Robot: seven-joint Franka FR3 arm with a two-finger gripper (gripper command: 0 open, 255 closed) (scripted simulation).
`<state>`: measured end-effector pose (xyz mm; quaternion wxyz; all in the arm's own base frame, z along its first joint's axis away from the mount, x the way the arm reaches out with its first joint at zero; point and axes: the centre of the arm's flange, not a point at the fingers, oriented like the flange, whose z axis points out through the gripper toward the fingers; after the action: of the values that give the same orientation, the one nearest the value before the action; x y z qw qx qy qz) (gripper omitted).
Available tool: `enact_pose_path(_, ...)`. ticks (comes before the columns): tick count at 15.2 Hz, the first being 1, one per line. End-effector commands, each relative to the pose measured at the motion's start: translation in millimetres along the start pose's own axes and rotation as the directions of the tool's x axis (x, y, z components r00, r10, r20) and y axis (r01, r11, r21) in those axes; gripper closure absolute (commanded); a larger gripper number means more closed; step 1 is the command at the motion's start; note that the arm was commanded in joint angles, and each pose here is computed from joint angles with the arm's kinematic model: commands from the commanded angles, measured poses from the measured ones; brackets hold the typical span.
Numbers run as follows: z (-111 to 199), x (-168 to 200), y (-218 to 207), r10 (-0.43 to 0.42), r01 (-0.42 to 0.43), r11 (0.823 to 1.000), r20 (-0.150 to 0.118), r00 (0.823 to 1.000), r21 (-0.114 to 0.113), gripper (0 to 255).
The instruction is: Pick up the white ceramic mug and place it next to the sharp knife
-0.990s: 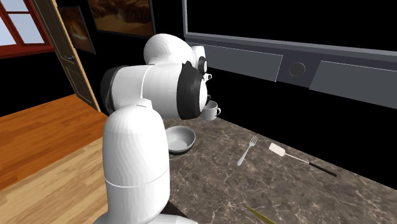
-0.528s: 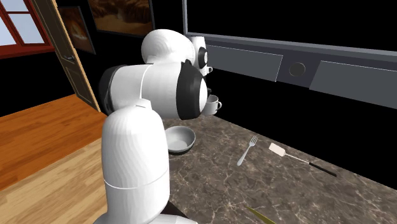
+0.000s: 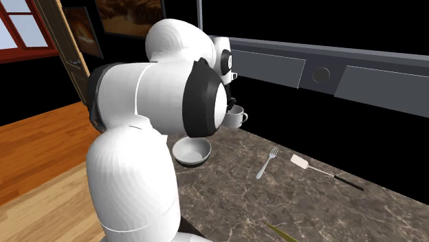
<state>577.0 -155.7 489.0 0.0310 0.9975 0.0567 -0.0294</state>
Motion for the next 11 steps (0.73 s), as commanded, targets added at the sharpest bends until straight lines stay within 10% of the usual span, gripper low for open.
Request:
enact_pose_path(1,3.8,-25.8,8.2,-0.001,0.001,1.0,-0.001,1.0,0.0,255)
enact_pose_path(11,13.8,-150.1,51.4,-0.001,0.001,1.0,-0.001,1.0,0.0,255)
